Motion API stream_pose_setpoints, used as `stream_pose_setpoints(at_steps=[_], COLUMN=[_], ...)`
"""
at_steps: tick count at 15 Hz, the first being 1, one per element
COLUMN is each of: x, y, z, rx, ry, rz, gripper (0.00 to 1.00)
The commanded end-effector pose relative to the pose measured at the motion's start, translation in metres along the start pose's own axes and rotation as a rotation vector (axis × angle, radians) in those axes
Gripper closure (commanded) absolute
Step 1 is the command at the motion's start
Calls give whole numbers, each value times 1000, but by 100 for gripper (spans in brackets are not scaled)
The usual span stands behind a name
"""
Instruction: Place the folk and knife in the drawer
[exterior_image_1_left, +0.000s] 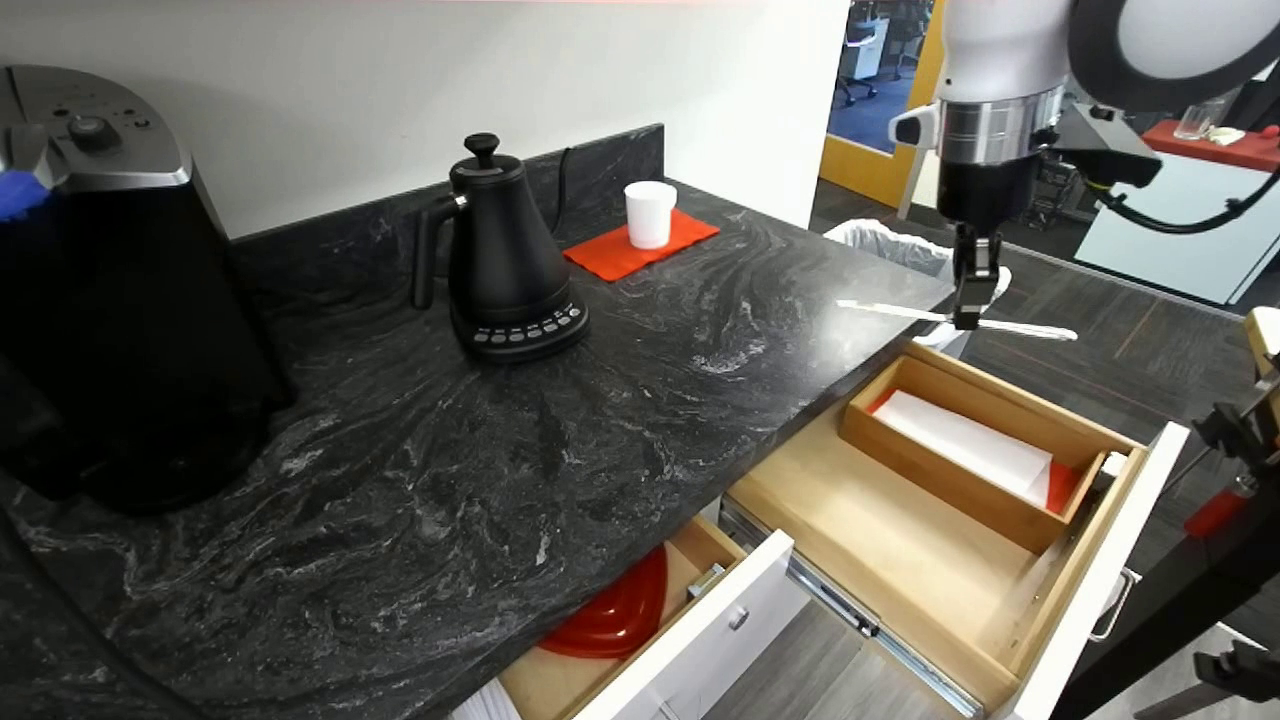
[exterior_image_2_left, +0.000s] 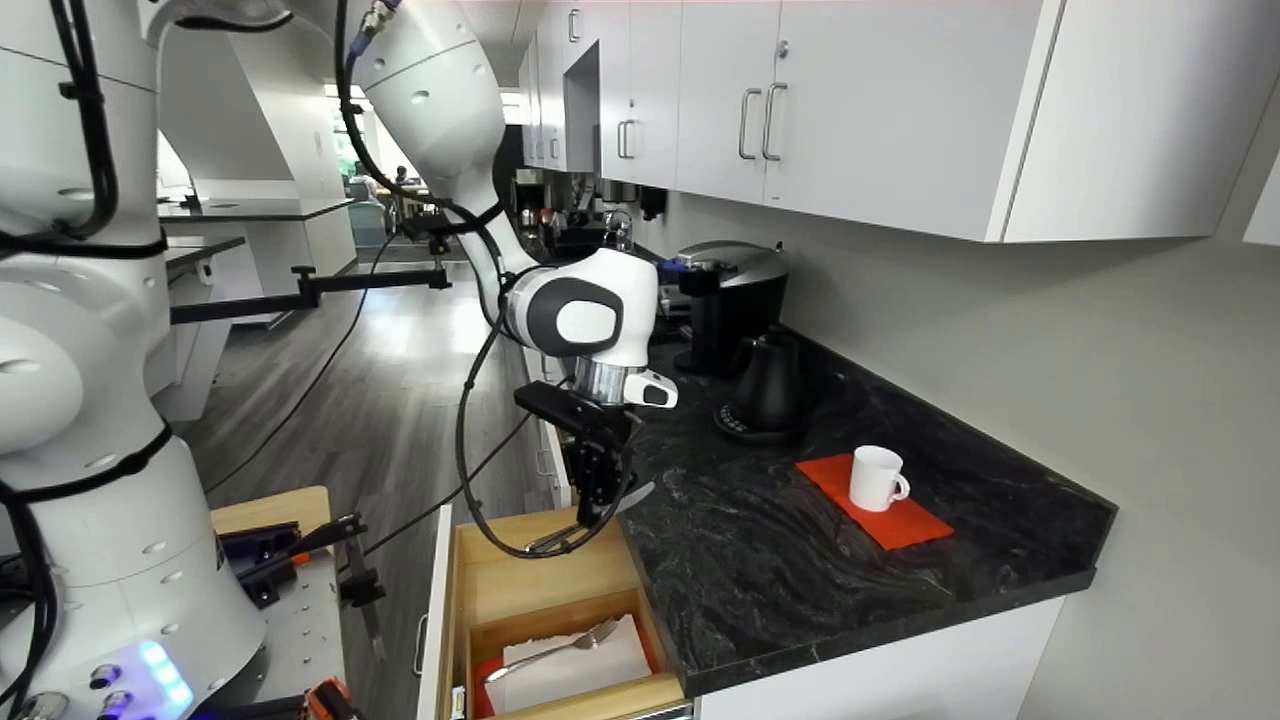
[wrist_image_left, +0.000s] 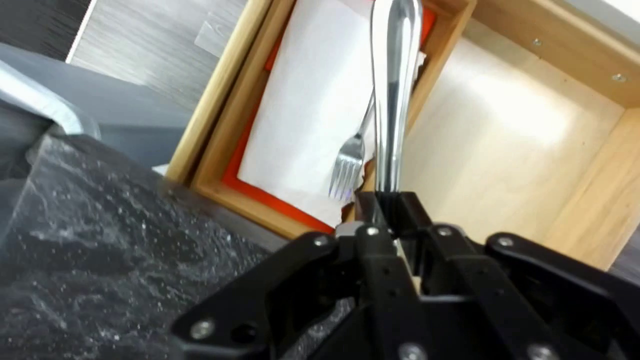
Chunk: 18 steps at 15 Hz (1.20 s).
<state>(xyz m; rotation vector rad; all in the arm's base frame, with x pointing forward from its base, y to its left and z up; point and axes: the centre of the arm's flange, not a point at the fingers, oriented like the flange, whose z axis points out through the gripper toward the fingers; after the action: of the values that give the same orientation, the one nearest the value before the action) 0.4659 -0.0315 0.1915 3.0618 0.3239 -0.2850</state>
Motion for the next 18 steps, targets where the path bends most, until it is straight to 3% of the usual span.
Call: stream_pose_setpoints(at_steps=[1, 8, 9, 13, 18], x=[-75, -121, -104, -84, -21], y=[2, 1, 30, 62, 86], z=[-17, -22, 13, 46, 77], rx=[3, 32, 43, 76, 110], ry=[11, -24, -38, -35, -62], rz=[52, 177, 186, 283, 339], gripper=[94, 94, 94, 94, 94])
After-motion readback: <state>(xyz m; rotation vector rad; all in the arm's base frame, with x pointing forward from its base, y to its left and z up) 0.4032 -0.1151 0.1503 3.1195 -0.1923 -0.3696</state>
